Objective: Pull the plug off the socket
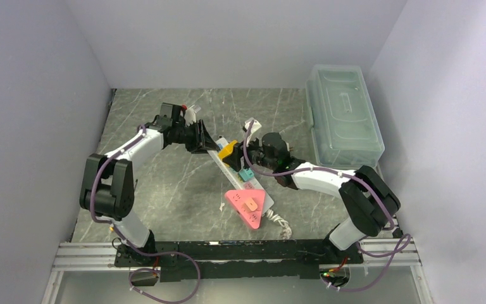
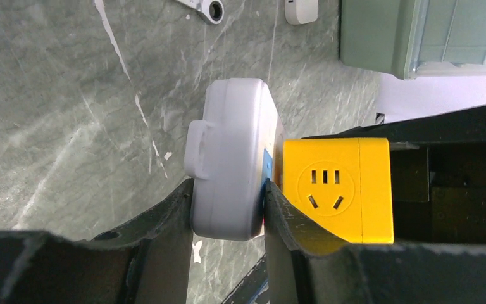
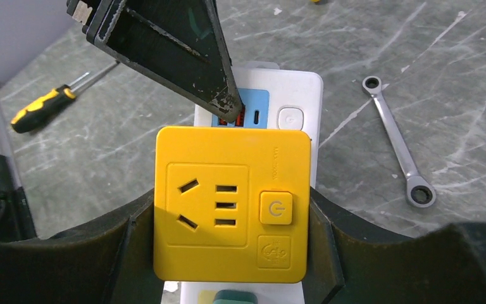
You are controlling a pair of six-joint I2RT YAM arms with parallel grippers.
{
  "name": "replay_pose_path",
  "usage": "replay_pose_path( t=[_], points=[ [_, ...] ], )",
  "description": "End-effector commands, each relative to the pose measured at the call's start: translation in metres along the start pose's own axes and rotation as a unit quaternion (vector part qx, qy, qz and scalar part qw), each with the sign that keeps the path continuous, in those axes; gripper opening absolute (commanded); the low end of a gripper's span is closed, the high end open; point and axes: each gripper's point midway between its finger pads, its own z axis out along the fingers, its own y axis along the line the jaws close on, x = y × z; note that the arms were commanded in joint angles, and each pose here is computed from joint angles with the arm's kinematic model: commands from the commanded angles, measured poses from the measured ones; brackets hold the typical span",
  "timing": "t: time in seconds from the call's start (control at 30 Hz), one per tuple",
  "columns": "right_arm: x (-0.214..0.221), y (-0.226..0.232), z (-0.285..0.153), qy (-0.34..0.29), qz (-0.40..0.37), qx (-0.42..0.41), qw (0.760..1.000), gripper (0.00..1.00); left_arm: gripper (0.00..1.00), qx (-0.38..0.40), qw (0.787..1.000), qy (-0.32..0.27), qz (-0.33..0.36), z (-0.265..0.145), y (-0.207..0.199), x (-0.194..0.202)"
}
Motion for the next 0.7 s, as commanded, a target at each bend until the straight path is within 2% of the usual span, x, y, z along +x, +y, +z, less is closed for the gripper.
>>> replay_pose_path(
  t=[0.0,0.33,0.53,0.67],
  points=[
    [-0.031,-0.006,-0.006,-0.038,0.008,-0.018,0.999,0.00,0.00,-0.068,0.991,-0.066,0.090,-0.022,0.014,-0.030],
    [-0.029,-0.009,-0.004,-0.034,-0.019,0.017,0.999,0.00,0.00,-0.047,0.994,-0.058,0.083,-0.016,0.011,-0.028],
    [-0.028,0.000,-0.002,-0.036,-0.098,0.086,0.991,0.00,0.00,-0.072,0.994,-0.055,0.067,-0.016,0.021,-0.027],
    [-0.022,0.008,0.004,-0.023,-0.128,0.103,0.986,0.00,0.00,-0.077,0.994,-0.047,0.055,-0.013,0.027,-0.025]
  ],
)
